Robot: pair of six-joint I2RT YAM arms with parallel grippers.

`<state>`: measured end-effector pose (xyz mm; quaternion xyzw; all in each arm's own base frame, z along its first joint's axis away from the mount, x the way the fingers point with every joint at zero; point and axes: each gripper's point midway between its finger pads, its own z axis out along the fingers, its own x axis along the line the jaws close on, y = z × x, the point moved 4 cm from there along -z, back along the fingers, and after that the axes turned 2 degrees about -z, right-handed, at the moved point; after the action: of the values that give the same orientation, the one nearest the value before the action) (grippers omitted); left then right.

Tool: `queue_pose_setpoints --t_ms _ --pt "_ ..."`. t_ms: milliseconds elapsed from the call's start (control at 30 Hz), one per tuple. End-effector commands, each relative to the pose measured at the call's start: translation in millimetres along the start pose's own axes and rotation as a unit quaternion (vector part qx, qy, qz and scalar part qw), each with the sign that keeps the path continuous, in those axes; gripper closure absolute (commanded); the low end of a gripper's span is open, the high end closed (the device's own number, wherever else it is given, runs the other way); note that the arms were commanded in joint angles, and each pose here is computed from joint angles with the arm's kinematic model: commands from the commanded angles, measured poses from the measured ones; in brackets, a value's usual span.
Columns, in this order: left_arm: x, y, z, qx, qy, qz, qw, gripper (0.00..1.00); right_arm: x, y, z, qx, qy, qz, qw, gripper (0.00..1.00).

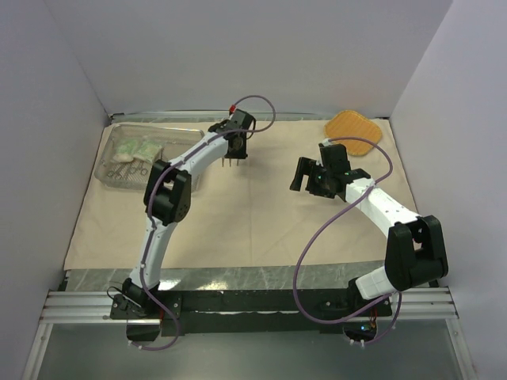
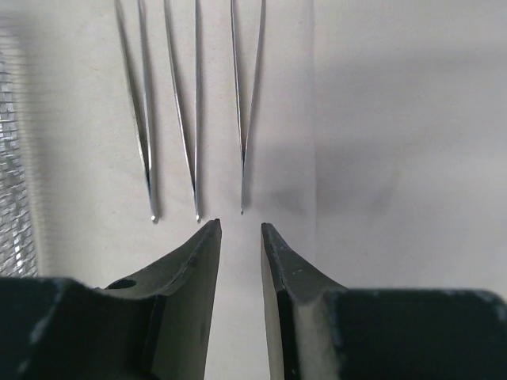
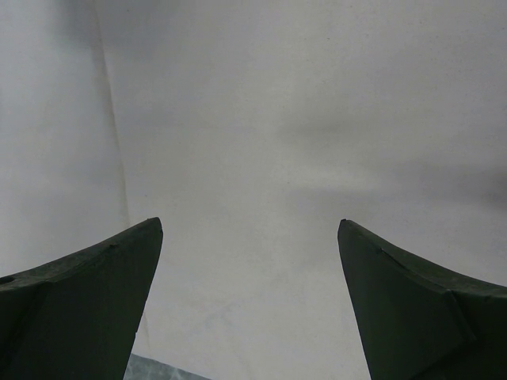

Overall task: Open and lay out the surgical kit
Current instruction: Place the medical item in the surgical kit, then adjust the medical item in the surgical kit.

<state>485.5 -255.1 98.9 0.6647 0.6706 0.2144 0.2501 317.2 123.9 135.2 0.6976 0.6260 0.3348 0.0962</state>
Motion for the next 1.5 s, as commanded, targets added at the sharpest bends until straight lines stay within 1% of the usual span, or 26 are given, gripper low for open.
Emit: queue_pose_setpoints --t_ms 0,133,233,433,667,867,1067,1467 --pt "-5.2 40.8 -66.7 -0.052 -0.036 -0.034 0.997 0.66 9.5 18.6 -10.4 -0.038 0.017 -0.003 0.999 0.00" --pt "0.7 46.1 -83.2 -0.069 -0.038 -0.040 0.996 0.63 8.4 17.2 -9.9 -0.038 0.016 0.000 0.999 0.00" --pt "4.1 44.3 -83.1 -0.072 -0.038 -0.046 0.996 0.62 8.1 15.4 -9.0 -0.037 0.018 0.001 0.999 0.00" --pt "-1.3 36.4 -57.8 -0.059 -0.032 -0.046 0.997 0.64 7.9 12.6 -8.7 -0.036 0.019 0.001 0.999 0.00" --pt "-4.7 27.7 -10.8 -0.055 -0.009 -0.039 0.998 0.67 6.3 10.0 -9.3 -0.032 0.018 0.001 0.999 0.00" --pt "-3.8 22.0 11.7 -0.055 0.008 -0.033 0.998 0.70 4.2 7.4 -9.1 -0.026 0.013 -0.001 1.000 0.00" --pt "-1.4 15.6 26.5 -0.050 0.022 -0.032 0.998 0.73 3.9 6.9 -8.4 -0.023 0.012 -0.003 1.000 0.00" --pt "-2.8 6.1 36.1 -0.039 0.019 -0.036 0.998 0.79 5.2 8.0 -5.2 -0.019 0.013 -0.004 1.000 0.00"
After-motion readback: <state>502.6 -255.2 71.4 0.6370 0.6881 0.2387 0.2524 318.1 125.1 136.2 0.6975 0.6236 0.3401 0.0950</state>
